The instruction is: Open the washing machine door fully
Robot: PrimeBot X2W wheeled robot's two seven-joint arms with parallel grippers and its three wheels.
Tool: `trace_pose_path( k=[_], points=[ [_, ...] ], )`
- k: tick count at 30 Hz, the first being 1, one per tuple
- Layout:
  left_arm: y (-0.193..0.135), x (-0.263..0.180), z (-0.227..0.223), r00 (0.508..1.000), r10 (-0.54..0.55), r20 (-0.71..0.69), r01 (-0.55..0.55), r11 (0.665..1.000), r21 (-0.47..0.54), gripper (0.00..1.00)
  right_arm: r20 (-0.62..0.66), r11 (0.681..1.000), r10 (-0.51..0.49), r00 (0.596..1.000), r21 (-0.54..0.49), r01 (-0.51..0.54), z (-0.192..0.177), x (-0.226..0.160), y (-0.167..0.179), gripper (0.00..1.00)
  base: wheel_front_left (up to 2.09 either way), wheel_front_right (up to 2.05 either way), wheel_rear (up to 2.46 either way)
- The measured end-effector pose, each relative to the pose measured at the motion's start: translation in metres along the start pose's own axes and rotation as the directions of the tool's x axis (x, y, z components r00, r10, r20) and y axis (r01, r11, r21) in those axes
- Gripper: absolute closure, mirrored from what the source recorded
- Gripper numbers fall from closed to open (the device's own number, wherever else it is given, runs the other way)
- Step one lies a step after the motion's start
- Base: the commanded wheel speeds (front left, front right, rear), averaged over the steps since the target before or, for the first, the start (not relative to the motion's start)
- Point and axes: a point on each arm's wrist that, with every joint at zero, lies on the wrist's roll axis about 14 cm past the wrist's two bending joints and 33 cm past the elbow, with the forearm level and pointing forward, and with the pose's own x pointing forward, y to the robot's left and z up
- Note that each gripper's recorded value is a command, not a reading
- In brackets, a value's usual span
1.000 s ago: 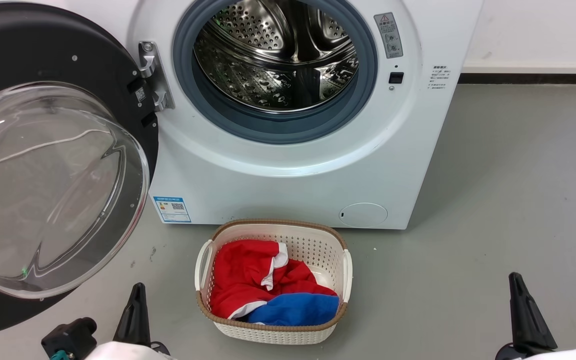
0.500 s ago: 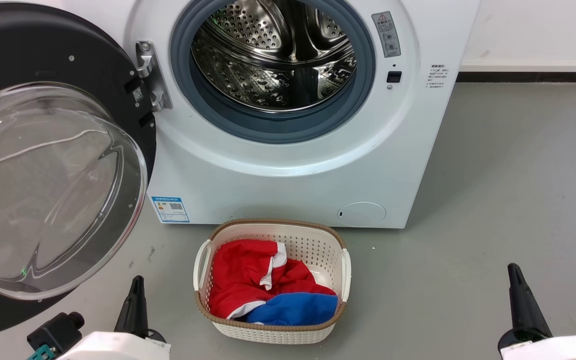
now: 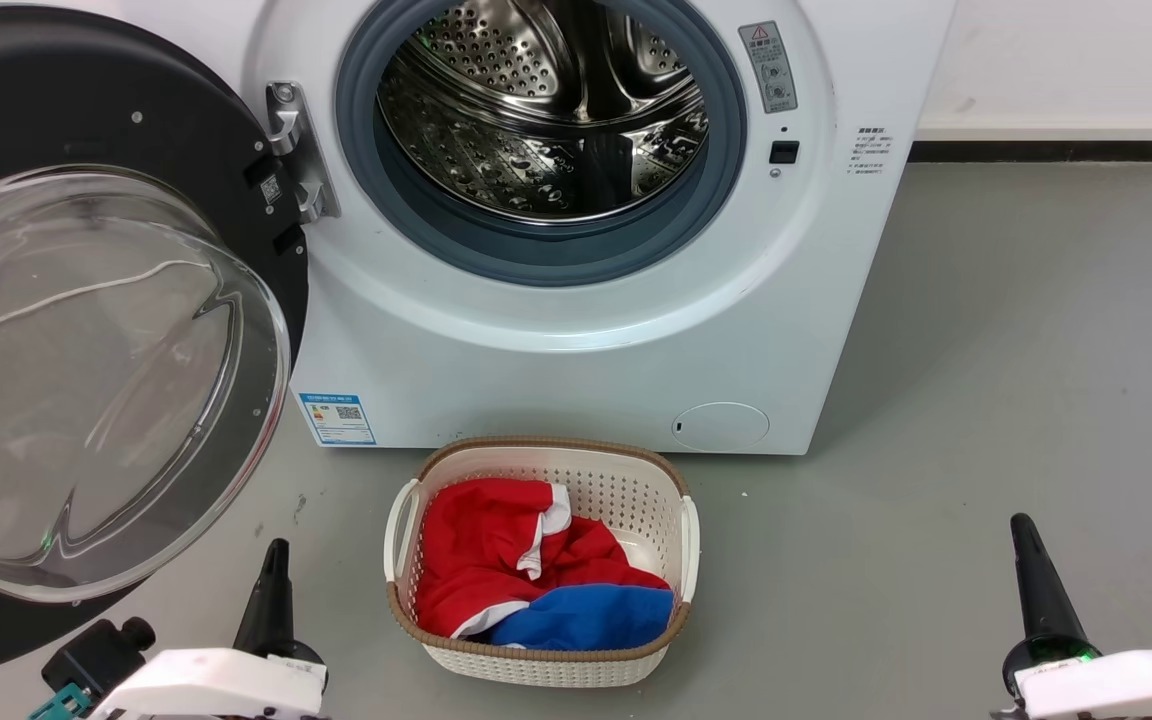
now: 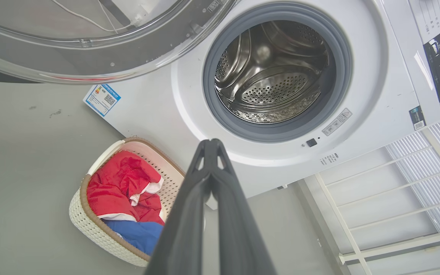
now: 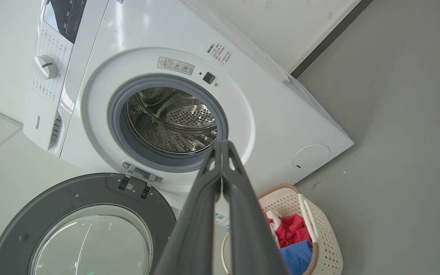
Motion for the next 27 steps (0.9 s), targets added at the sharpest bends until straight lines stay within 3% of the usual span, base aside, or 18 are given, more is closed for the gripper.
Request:
trace_pose_path(
  k=[12,27],
  points=[
    [-0.005,0.006,0.001,1.0,-0.014,-0.01,0.013,0.989,-0.144,1.0,-0.007,0.991,-0.005,1.0,0.136,0.006,0.001,0.007,0.001,1.0,0.0,0.0,0.0],
    [-0.011,0.012,0.002,0.999,-0.038,-0.02,0.03,0.953,-0.303,1.0,-0.019,0.959,-0.008,1.0,0.282,0.013,0.001,0.013,0.0,1.0,0.0,0.0,0.0]
  ],
)
